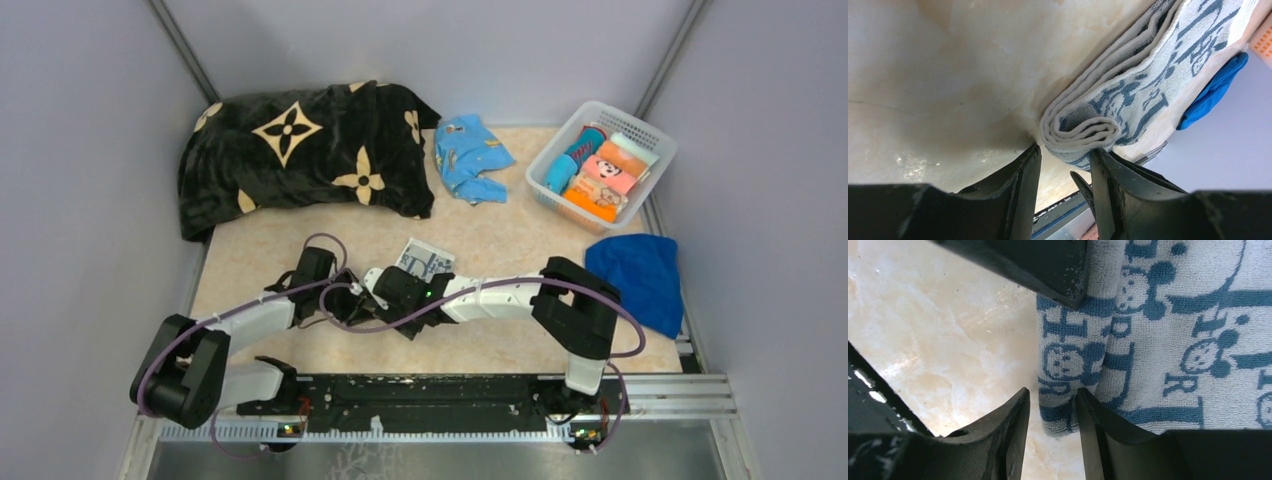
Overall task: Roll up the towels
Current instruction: Roll the towel at the center of the board.
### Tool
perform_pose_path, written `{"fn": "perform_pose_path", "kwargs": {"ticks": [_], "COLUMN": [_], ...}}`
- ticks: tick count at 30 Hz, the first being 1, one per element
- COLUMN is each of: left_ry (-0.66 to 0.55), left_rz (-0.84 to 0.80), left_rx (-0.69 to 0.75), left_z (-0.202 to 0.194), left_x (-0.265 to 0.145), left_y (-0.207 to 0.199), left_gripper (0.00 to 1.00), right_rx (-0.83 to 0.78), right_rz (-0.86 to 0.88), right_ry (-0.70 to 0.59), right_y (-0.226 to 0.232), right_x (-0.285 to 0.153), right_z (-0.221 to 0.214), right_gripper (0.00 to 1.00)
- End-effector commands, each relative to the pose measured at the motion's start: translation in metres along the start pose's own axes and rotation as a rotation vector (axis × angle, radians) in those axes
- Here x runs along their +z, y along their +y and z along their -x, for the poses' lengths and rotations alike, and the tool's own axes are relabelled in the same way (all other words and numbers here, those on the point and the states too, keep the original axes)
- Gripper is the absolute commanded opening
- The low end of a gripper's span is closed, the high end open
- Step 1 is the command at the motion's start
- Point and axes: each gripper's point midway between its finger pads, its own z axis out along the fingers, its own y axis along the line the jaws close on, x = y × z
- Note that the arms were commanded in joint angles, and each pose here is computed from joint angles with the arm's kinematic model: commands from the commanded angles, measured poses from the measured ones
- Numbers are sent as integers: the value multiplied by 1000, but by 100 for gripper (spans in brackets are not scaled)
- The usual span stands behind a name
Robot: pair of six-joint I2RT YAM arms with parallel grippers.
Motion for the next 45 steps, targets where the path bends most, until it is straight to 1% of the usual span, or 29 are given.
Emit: {"fn": "perform_pose_path", "kwargs": {"ticks": [1,5,8,13,17,21,24,26,28,29,32,34,40,45], "left_ry": [-28,-27,-27,-34,-31,-21,-18,-19,-32,-42,-80,-108,-205,-214], "left_rz": [214,238,259,279,286,289,295,298,304,305,289,266,219,177], "left_rx": [2,2,4,11,15,22,29,37,44,48,58,58,68,76], "left_z": [0,0,0,1,2,1,3,4,8,11,18,22,32,28], "left_x": [7,8,8,7,8,11,12,12,10,8,-1,-9,-37,-48], "left_y": [58,64,68,71,72,73,73,72,68,65,54,44,24,18], "left_gripper": [49,47,46,44,43,43,43,43,44,44,49,55,68,74], "right_rx": [-75,-113,-142,-163,-181,-208,-227,-226,-203,-184,-109,-46,137,340], "right_rz": [-131,-204,-267,-300,-325,-341,-322,-249,-138,-78,92,205,499,709], "right_ry": [122,135,116,78,108,165,194,192,165,147,88,51,-36,-62], "right_y": [-15,-20,-24,-26,-30,-34,-32,-21,-4,4,22,30,39,32], "right_x": [12,10,4,-4,2,13,19,21,20,18,9,2,-13,-17], "right_z": [-33,-37,-31,-16,-21,-37,-46,-48,-43,-39,-21,-9,20,31], "right_gripper": [41,42,42,42,42,38,31,23,15,13,4,2,1,2]}}
